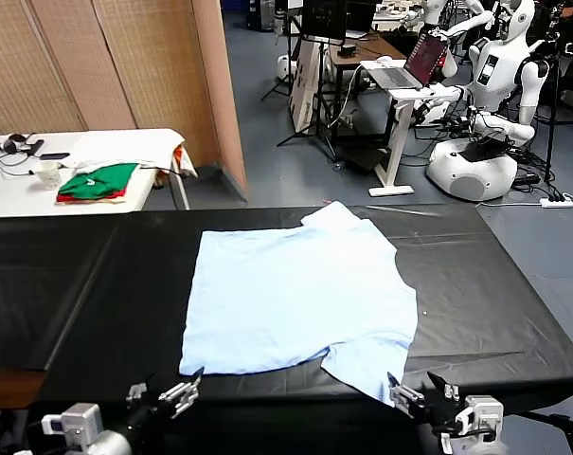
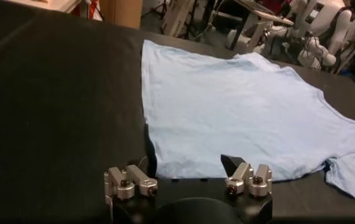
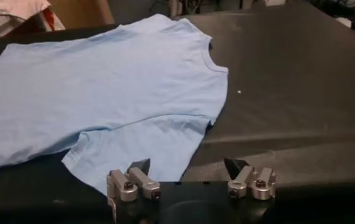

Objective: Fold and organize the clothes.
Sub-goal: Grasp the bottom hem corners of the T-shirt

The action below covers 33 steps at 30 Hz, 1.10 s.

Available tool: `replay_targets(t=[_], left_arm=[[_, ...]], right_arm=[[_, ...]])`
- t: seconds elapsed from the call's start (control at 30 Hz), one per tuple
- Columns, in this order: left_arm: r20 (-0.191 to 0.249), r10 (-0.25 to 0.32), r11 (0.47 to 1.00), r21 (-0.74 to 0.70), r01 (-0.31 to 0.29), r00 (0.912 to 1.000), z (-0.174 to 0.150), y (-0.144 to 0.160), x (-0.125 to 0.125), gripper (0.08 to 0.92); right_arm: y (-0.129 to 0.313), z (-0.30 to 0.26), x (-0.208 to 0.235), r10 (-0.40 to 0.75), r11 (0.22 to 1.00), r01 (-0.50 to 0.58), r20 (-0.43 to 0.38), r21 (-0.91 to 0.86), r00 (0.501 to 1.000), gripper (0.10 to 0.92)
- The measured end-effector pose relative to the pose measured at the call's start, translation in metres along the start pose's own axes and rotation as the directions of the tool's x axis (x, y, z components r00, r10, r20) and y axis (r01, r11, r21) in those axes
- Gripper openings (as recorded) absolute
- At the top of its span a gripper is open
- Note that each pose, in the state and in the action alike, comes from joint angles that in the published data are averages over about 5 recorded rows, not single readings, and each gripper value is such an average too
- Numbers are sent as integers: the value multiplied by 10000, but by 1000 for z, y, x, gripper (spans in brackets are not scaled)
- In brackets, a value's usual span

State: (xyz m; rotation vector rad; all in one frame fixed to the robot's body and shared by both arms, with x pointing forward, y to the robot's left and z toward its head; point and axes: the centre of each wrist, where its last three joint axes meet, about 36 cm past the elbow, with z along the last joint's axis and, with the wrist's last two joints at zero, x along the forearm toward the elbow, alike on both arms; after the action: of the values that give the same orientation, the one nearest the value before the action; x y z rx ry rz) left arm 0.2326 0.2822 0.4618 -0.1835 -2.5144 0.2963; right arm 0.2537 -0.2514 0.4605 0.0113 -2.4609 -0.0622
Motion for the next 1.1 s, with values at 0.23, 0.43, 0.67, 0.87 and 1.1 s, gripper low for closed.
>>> replay_targets(t=[0.23,0.43,0.67,0.87,1.1], left_arm=[[-118,-186,9997,133,188,9998,8,4,-11,907],[-169,-337,9993,155,340,9993,13,9,-20,874],[-254,-497,9986,148,501,9984,18,15,-26,551],[-379,-513,9986,129,519,9980,22,15,-24,199],[-336,-712,9974,-74,710,9969,21,10,-15,146]], right_arm=[[7,1,-10,-22,10000,22,-32,75,10000,907],[11,8,-18,0,9999,2,-248,113,9997,860],[14,13,-22,-9,9999,14,-382,149,9993,607],[15,13,-20,-31,9999,36,-409,125,9992,254],[14,9,-4,225,9995,-219,-311,211,9993,141]])
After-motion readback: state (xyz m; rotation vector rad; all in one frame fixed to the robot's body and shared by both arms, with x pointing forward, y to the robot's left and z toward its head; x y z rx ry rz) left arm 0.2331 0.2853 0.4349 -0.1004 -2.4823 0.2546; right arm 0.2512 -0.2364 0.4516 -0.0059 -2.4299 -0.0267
